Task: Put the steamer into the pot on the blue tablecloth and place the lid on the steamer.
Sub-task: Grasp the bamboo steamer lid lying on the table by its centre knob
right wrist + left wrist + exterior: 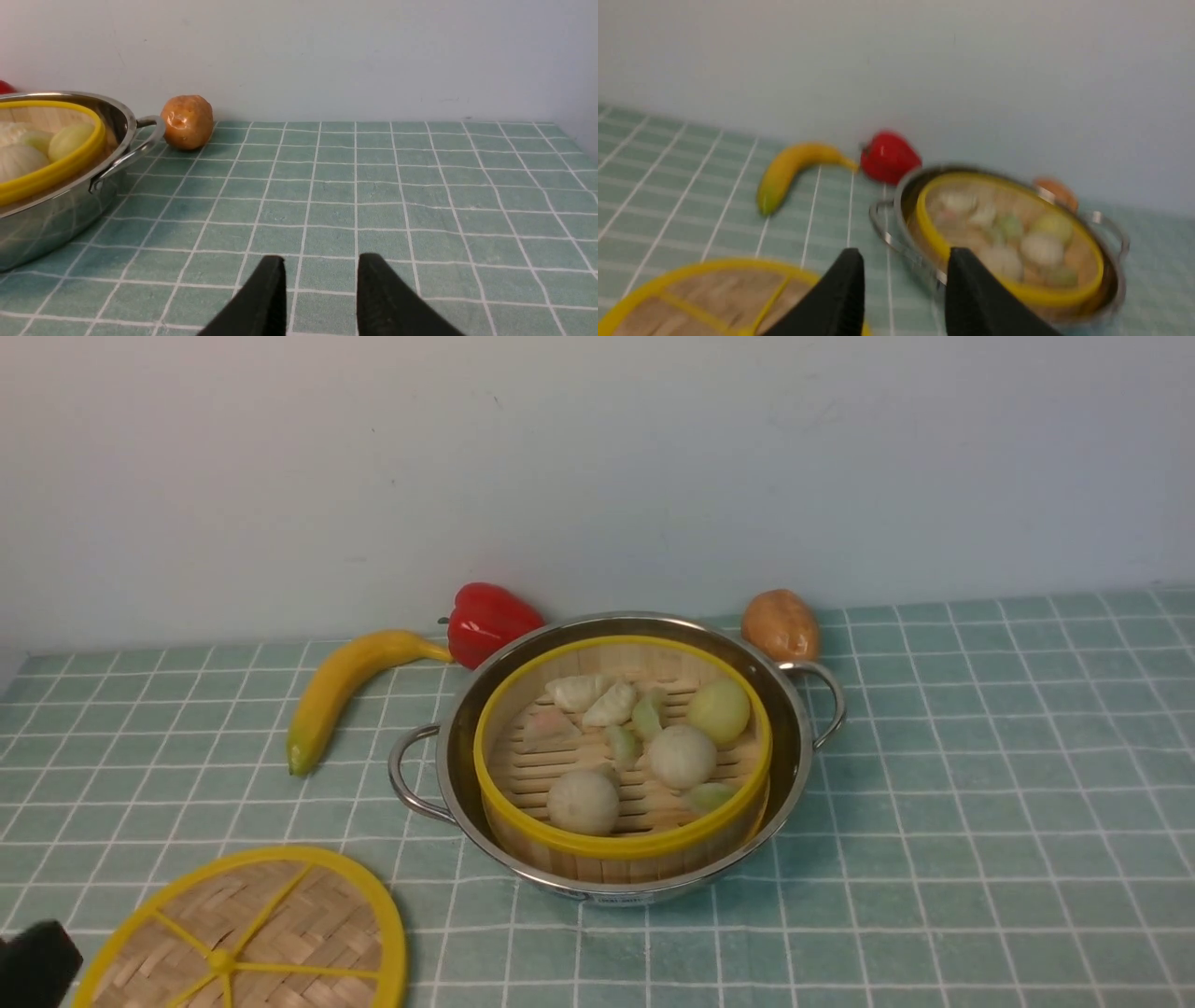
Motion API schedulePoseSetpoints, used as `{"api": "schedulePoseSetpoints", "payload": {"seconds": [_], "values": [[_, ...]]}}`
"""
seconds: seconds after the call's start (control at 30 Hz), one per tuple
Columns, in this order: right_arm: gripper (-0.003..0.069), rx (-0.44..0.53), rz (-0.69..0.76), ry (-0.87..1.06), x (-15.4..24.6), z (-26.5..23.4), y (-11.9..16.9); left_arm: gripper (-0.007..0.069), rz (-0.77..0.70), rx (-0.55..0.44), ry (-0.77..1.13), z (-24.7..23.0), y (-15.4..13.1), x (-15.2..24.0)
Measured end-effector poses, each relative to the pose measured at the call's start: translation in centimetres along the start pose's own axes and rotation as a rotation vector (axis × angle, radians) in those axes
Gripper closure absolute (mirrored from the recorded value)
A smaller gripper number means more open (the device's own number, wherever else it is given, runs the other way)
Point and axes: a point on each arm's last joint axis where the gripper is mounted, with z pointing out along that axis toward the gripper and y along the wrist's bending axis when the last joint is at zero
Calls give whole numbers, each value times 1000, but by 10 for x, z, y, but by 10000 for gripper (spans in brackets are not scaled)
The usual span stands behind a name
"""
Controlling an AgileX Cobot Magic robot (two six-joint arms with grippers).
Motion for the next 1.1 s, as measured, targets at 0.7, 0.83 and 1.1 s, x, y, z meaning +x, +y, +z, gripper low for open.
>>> {"api": "schedulePoseSetpoints", "payload": {"seconds": [0.7, 0.83, 1.1], "values": [[419, 0, -4, 0, 0, 0, 0, 382, 286, -197, 876, 160, 50, -38], [419, 0, -4, 0, 0, 0, 0, 382, 254, -182, 936, 189, 54, -38], [419, 0, -3, 0, 0, 0, 0, 382, 233, -175, 1047, 227, 66, -21]]}}
